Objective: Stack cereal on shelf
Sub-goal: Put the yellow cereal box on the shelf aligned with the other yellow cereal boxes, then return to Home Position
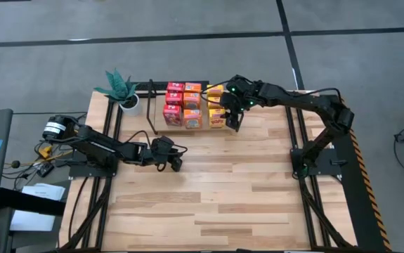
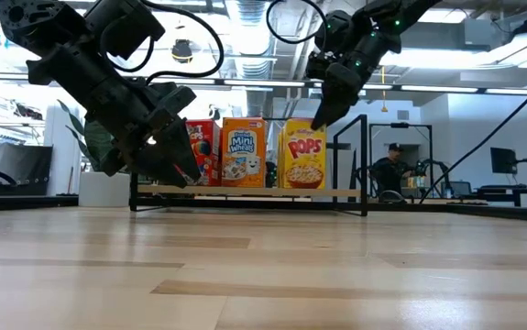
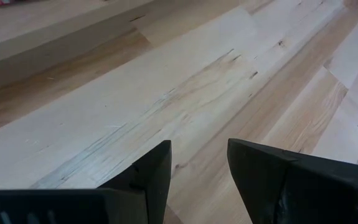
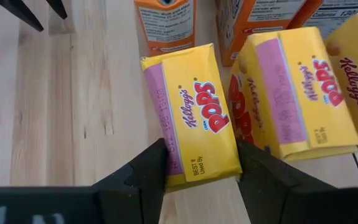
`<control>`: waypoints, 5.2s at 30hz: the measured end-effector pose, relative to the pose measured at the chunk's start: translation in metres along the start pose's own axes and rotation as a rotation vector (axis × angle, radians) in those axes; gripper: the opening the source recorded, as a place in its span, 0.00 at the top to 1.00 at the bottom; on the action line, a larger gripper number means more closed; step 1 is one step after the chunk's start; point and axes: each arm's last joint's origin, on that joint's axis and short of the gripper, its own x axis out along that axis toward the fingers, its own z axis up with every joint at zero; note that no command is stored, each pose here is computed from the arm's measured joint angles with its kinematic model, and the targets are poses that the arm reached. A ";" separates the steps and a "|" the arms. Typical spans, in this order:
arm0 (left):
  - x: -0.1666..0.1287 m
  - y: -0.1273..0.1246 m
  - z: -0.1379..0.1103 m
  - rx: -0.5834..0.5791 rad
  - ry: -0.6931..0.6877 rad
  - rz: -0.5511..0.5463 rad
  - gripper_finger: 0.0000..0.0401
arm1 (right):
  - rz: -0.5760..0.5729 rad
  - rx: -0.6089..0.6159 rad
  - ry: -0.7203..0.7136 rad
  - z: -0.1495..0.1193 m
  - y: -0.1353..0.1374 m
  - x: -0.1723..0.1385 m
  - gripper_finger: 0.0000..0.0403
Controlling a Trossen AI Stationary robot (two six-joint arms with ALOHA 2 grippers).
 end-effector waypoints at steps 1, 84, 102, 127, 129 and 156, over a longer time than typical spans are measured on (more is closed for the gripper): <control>0.000 0.000 0.000 0.000 0.000 0.000 0.64 | -0.001 0.001 0.000 0.000 -0.001 0.000 0.51; -0.143 0.104 0.014 -0.007 -0.503 -0.314 0.58 | 0.003 0.345 -0.962 -0.215 0.086 -0.126 0.38; -0.121 0.103 -0.004 -0.020 -0.525 -0.357 0.58 | 0.078 0.405 -0.933 -0.235 0.099 -0.066 0.38; -0.120 0.104 -0.005 -0.027 -0.525 -0.331 0.58 | 0.027 0.385 -0.929 -0.235 0.101 -0.065 0.38; -0.120 0.104 -0.005 -0.030 -0.525 -0.332 0.58 | 0.027 0.386 -0.929 -0.235 0.101 -0.065 0.38; -0.120 0.104 -0.004 -0.027 -0.526 -0.330 0.58 | 0.026 0.387 -0.930 -0.235 0.101 -0.065 0.38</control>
